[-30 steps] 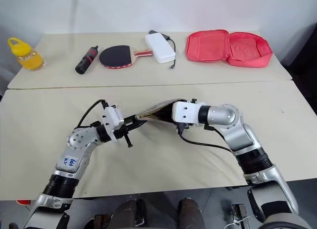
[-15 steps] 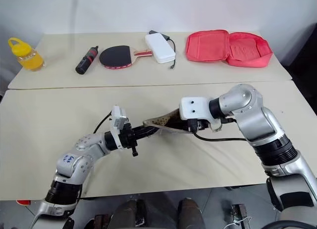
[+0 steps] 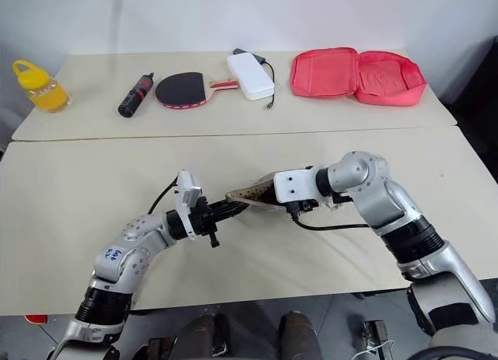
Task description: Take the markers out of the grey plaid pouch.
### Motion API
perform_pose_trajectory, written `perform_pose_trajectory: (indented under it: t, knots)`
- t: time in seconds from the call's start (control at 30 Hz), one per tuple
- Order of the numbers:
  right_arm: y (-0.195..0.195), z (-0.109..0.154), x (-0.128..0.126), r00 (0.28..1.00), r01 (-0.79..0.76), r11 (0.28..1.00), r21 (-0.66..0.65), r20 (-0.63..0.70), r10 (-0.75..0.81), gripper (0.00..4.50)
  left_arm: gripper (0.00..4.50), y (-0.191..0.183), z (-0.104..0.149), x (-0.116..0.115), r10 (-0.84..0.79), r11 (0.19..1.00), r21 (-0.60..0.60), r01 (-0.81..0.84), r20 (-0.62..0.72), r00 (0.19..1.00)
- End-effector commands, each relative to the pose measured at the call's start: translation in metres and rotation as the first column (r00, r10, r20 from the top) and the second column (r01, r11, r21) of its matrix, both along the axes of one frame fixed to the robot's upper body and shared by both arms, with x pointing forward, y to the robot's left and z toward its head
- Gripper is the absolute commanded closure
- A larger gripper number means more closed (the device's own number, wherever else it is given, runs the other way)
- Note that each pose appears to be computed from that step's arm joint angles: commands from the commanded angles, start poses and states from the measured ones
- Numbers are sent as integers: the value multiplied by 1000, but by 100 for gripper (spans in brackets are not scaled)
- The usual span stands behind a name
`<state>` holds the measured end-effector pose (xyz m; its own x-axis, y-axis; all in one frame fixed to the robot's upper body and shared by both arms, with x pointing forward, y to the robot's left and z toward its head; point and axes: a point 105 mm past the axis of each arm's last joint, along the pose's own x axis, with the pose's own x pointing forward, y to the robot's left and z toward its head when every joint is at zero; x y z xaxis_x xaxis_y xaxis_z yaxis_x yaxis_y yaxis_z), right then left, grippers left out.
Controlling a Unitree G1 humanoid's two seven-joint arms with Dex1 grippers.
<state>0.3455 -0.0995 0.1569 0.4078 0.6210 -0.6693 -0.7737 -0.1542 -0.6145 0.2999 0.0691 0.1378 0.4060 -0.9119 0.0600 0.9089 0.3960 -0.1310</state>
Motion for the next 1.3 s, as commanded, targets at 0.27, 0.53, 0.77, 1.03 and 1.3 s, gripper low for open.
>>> perform_pose_trajectory:
  t: [0.27, 0.53, 0.77, 1.03, 1.3]
  knots:
    - [-7, 0, 0, 1000, 13, 1000, 16, -7, -12, 397, 450, 6, 5, 2, 27, 1000, 10, -28, 38, 999]
    - [-22, 39, -22, 998, 15, 990, 141, -66, -6, 397, 450, 11, 1, 4, 51, 997, 52, -55, 76, 996]
    - [-35, 47, -43, 989, 29, 983, 179, -150, -2, 397, 450, 15, -1, 7, 85, 992, 80, -95, 126, 988]
    - [-22, 86, -50, 987, 1, 920, 393, -149, 62, 397, 450, 16, 5, 13, 84, 989, 102, -105, 185, 979]
    - [-43, 135, -10, 990, 78, 846, 527, 57, -127, 397, 450, 23, -5, 9, 75, 984, 143, -102, 186, 980]
